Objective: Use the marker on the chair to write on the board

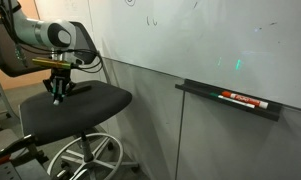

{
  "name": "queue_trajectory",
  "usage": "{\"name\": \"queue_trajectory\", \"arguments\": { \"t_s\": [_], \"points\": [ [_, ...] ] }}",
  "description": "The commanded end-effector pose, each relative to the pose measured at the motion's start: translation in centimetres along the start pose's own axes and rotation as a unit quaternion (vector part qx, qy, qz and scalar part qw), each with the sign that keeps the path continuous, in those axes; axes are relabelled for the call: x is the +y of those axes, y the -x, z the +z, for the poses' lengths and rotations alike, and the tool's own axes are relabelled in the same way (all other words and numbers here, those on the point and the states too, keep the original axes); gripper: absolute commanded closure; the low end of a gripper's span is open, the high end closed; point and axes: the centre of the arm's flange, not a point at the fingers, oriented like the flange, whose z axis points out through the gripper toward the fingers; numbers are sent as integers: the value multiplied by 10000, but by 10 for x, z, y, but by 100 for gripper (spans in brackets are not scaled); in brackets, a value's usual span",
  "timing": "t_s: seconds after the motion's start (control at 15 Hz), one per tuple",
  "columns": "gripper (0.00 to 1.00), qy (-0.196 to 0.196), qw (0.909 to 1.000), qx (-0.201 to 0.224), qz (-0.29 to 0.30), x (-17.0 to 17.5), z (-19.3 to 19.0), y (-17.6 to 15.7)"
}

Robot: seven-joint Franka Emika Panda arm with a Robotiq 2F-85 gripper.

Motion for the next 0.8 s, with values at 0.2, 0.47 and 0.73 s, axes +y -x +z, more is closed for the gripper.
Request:
{"name": "queue_trajectory", "arguments": {
  "t_s": [0.2, 0.47, 0.73],
  "points": [
    [49, 115, 9994, 243, -197, -28, -13, -29],
    [17, 269, 9991, 256, -208, -25, -16, -33],
    [14, 326, 9989, 197, -290, -20, -16, -26]
  ]
}}
